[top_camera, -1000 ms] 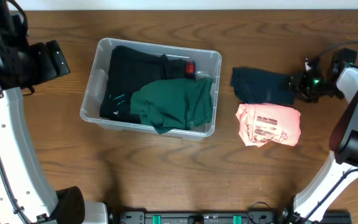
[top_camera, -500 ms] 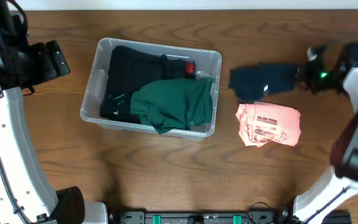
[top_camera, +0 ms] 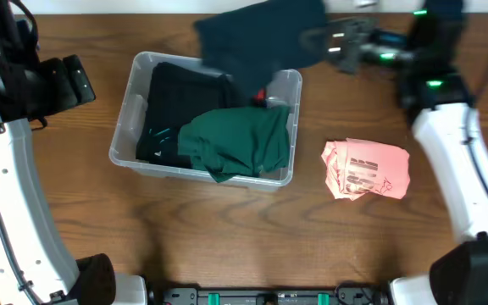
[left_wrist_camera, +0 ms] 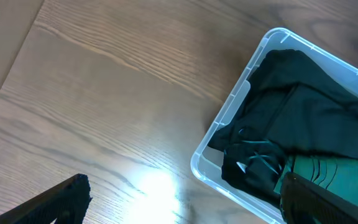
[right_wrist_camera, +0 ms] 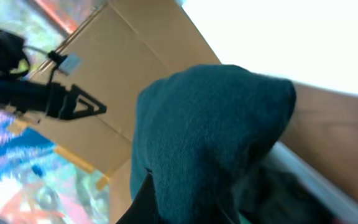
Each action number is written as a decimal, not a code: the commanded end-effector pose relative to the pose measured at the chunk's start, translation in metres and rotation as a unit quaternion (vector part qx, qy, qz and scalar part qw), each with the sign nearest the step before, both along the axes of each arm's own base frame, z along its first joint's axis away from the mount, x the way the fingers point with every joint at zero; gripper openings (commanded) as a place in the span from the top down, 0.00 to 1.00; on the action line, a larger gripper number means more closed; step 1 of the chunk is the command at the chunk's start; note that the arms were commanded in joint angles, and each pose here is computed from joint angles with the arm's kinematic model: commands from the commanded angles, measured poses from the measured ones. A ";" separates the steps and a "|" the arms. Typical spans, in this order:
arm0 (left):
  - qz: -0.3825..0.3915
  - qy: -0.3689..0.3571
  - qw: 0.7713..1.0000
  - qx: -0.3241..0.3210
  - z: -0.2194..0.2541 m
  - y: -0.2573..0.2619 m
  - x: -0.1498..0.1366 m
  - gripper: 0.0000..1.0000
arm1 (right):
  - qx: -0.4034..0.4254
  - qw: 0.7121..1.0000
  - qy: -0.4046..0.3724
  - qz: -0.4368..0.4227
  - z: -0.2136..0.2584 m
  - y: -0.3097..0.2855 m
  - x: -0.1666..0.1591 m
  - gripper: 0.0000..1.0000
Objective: Pack container
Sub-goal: 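Carry the navy garment into the bin and release it, then move the right gripper to the pink printed shirt and grasp it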
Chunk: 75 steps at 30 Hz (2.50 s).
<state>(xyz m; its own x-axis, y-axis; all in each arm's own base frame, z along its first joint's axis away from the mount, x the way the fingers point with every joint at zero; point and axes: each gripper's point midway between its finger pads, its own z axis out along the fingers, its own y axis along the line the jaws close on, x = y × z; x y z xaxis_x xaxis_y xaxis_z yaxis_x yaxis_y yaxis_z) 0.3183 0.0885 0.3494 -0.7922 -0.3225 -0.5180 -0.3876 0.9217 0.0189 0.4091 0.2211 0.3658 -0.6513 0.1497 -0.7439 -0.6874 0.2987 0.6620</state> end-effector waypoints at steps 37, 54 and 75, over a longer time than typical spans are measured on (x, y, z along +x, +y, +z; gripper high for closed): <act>0.007 0.002 1.000 0.002 0.000 0.002 -0.004 0.02 | -0.259 0.916 0.130 -0.278 -0.107 -0.033 0.003 0.30; 0.007 0.002 1.000 0.002 0.000 0.002 -0.004 0.02 | -0.279 0.810 0.383 -0.346 -0.200 -0.297 -0.069 0.12; 0.007 0.002 1.000 0.002 0.000 0.002 -0.004 0.02 | -0.227 0.796 0.501 -0.252 -0.354 -0.275 -0.108 0.21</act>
<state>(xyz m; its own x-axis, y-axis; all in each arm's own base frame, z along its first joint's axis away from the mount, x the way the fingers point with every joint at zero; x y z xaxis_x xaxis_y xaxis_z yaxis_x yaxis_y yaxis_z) 0.3183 0.0885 0.3494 -0.7922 -0.3225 -0.5180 -0.3876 0.9217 0.0189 0.3001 -0.0666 0.0137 -0.8829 0.4659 0.0588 0.4287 0.7486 0.5058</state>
